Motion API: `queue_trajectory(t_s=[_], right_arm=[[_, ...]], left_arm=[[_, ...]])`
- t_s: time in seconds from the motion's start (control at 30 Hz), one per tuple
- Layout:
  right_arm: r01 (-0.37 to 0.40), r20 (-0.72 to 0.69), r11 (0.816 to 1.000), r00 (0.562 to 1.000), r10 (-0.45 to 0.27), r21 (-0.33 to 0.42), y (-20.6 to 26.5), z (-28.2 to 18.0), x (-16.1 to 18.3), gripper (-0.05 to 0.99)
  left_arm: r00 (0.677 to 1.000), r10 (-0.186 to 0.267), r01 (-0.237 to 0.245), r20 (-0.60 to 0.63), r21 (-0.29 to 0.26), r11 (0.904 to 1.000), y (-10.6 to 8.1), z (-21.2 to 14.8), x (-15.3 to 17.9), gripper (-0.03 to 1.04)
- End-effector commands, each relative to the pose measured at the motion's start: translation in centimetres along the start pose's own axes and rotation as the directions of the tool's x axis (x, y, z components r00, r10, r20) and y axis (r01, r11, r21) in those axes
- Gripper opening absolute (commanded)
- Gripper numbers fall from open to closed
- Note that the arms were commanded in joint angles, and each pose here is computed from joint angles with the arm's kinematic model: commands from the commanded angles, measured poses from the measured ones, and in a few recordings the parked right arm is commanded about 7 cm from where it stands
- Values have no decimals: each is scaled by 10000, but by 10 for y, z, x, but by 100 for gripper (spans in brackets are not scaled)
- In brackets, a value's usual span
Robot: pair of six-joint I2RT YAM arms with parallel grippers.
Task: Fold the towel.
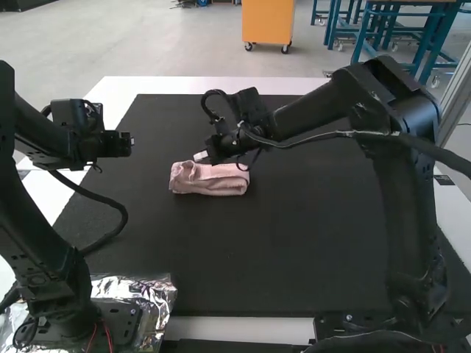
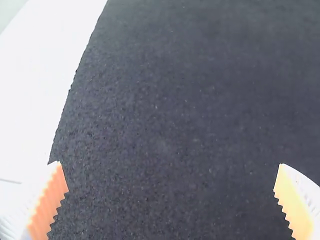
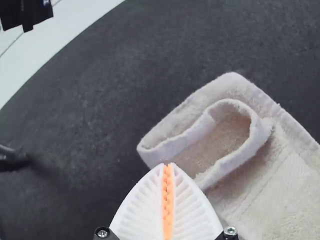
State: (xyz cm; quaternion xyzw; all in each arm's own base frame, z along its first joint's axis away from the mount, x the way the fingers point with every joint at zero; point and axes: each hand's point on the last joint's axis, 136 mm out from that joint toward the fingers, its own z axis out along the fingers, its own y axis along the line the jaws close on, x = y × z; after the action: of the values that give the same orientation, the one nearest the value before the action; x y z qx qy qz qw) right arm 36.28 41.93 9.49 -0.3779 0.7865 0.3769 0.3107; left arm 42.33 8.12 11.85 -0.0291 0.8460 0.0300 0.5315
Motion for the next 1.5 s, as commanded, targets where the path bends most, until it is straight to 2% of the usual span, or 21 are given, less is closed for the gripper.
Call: queue_trajectory(t_s=[0.0, 0.4, 0.9, 1.13, 1.33, 1.47], right_arm=[[-313, 56, 9992, 9995, 314, -228, -5, 3, 3, -2], [-609, -77, 9966, 9981, 605, -557, -18, 32, 29, -2], [-718, 323, 9922, 9966, 755, -1016, -23, 52, 19, -2], [-836, 171, 9883, 9961, 864, -1277, -30, 70, 29, -2], [-940, 277, 9795, 9945, 1005, -1784, -31, 82, 37, -2], [-1023, 271, 9788, 9937, 1088, -1775, -35, 86, 43, -2]], left_arm=[[9999, 117, -117, 93, -5, 9999, 1, 2, -2, 97], [9988, 288, -299, 402, 272, 9992, -17, 3, -12, 97], [9997, 215, -217, 67, 319, 9993, -18, 9, 2, 97], [9998, 221, -220, -24, 327, 9992, -18, 9, 6, 97], [9998, 207, -208, 52, 321, 9993, -18, 9, 3, 97], [9996, 219, -224, 173, 295, 9993, -17, 9, 0, 97]])
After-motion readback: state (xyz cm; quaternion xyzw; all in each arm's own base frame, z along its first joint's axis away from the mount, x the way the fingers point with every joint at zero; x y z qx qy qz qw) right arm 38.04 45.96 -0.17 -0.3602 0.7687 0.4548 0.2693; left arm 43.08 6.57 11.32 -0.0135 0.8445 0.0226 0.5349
